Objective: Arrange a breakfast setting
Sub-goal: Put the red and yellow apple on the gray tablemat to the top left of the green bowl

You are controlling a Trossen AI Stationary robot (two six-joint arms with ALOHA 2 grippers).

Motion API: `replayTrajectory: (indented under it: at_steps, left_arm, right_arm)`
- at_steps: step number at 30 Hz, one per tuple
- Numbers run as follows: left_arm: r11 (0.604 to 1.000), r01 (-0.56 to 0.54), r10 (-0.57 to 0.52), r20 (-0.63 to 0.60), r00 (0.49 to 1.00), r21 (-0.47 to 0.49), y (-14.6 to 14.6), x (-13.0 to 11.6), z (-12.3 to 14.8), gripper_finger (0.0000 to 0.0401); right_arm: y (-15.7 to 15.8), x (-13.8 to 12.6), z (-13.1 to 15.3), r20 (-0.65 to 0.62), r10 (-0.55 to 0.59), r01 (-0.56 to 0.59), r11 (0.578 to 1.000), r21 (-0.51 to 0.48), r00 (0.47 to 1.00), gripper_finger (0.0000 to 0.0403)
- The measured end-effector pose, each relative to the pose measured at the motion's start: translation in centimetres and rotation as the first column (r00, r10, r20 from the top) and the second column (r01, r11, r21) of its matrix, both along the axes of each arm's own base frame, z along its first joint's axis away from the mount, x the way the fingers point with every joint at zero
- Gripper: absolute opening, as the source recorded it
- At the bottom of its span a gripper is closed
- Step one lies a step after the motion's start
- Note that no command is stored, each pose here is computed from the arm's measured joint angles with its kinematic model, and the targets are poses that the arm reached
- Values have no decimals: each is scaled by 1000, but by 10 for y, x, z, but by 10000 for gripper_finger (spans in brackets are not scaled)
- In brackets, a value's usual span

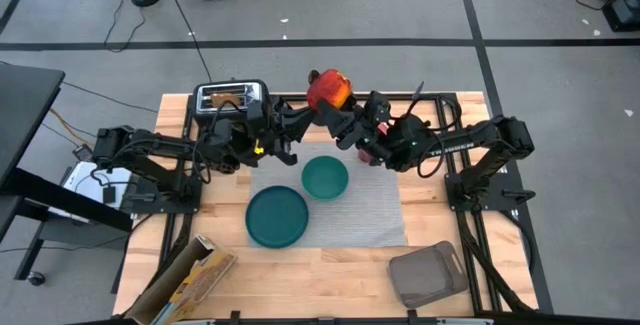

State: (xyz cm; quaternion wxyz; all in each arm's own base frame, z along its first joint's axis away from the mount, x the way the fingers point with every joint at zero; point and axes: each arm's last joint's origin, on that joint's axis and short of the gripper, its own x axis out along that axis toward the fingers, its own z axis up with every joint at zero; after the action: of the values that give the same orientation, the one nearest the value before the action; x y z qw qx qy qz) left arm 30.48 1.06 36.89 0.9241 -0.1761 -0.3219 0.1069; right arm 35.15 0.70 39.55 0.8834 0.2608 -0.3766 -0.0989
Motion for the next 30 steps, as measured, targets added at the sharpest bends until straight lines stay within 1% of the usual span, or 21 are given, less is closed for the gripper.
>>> replayTrajectory:
  at_steps: [3,5,14,21,30]
  left_arm:
    - [1000,-1,1,4,1000,0,0,0,0,18]
    - [1000,-1,1,3,1000,1,0,0,0,18]
    - [999,24,-24,10,1000,43,-3,-9,9,18]
    - [998,29,-27,-25,999,53,-4,-26,23,18]
    - [995,2,5,-82,997,96,-4,-56,41,18]
  right_arm:
    - [2,1,-2,-24,-21,21,1000,17,999,386]
    - [3,1,-2,-30,-29,29,1000,4,999,394]
    - [11,1,-2,-49,-40,38,999,-29,998,398]
    - [18,-3,2,-71,-45,41,998,-51,996,399]
    - [27,-19,16,-147,-68,58,996,-73,987,399]
